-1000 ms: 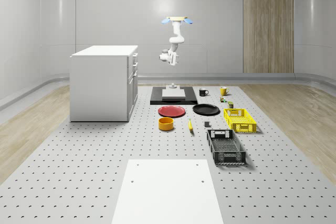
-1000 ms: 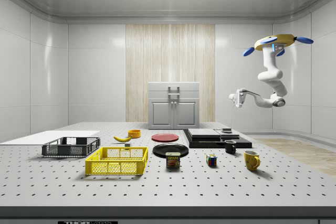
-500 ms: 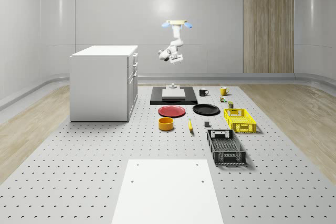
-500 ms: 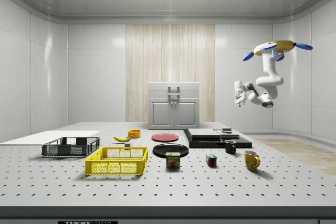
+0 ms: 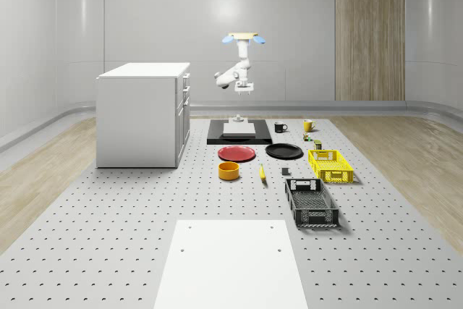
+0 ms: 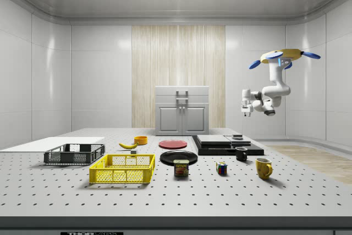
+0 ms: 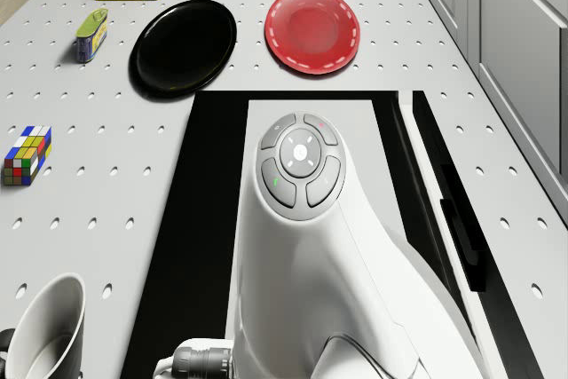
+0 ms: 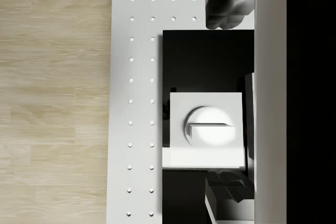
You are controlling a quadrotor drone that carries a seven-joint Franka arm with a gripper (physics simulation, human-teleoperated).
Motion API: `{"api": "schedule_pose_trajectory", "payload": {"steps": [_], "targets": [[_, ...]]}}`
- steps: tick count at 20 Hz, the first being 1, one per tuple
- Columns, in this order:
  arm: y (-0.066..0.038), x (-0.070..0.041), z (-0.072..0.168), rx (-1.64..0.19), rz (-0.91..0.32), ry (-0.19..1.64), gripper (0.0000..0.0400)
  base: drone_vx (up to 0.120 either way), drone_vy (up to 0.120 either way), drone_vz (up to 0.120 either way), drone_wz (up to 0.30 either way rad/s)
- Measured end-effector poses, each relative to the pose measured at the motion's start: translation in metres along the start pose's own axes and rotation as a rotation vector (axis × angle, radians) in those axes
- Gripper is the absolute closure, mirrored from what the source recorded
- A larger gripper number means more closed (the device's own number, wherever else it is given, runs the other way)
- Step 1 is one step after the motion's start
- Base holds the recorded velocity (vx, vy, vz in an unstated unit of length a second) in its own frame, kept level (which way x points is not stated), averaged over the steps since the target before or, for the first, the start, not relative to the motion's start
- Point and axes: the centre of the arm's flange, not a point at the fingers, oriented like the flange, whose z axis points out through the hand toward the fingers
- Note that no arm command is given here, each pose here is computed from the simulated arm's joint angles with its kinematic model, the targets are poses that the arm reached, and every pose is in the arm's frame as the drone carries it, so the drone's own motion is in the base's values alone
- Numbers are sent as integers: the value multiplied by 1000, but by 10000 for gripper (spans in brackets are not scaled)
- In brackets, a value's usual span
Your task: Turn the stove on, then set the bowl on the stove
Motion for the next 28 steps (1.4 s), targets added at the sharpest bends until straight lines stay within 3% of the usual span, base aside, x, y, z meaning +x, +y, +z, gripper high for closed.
{"api": "schedule_pose_trajectory", "payload": {"steps": [8, 20, 28], "targets": [[-2, -2, 0, -20, -1, 22, 0, 15, -40, -120, 0], [-3, -3, 0, -25, -1, 27, 0, 120, 0, -120, 0], [-3, -3, 0, -26, 0, 28, 0, 0, -40, -105, 0]]}}
